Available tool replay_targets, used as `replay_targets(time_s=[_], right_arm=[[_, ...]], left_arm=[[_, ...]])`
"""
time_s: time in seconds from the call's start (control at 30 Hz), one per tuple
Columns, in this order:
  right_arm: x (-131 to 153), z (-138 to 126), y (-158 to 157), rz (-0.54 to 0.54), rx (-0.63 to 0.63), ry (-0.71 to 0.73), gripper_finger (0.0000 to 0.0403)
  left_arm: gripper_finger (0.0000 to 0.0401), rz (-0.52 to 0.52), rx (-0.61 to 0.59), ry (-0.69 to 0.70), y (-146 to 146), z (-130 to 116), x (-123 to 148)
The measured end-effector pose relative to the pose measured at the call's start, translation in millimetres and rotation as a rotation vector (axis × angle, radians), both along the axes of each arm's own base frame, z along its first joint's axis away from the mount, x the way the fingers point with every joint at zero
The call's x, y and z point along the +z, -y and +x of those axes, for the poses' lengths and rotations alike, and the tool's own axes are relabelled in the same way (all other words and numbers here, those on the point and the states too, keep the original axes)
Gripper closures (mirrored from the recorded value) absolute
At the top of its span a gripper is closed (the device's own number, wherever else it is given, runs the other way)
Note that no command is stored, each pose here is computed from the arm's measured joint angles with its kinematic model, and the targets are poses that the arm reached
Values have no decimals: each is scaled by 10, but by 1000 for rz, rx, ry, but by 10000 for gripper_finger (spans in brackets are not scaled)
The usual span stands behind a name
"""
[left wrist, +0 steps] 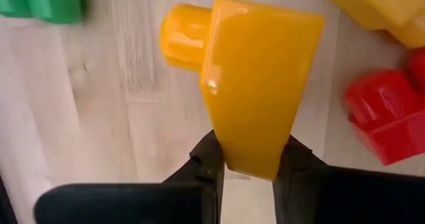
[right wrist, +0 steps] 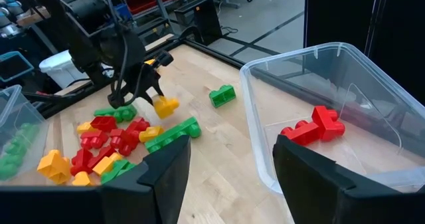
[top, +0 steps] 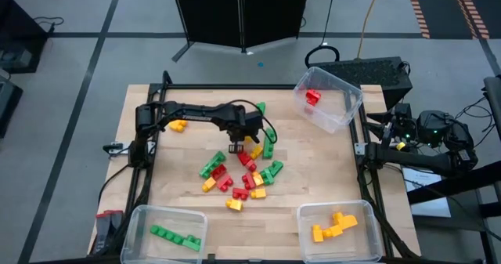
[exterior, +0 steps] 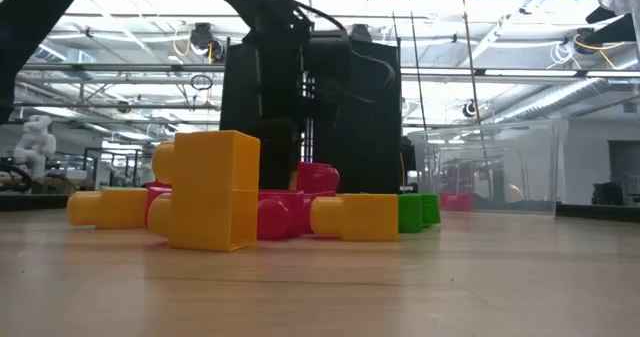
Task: Sort blocks
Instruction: Put the yellow game piece into the bottom right transparent bin
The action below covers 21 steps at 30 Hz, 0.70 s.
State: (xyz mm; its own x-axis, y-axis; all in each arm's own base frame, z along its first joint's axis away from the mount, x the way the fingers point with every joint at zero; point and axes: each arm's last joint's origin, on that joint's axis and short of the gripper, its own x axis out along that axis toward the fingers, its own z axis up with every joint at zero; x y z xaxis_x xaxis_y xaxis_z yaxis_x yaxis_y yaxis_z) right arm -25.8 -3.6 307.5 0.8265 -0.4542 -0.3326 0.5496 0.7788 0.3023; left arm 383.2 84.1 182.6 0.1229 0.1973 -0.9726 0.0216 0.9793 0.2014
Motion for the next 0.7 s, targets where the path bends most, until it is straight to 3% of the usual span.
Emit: replay_targets(time_s=[0.2,0.4,0.7], right_arm=[[0,0,0,-1,1,-1,195],[0,0,0,-5,3,-3,195],[0,-1,0,-6,3,-4,195]], left_arm=[[358,4,47,83,18,125,278],[358,56,18,230,147,316,768],[358,61,-85,558,706,520,1620]])
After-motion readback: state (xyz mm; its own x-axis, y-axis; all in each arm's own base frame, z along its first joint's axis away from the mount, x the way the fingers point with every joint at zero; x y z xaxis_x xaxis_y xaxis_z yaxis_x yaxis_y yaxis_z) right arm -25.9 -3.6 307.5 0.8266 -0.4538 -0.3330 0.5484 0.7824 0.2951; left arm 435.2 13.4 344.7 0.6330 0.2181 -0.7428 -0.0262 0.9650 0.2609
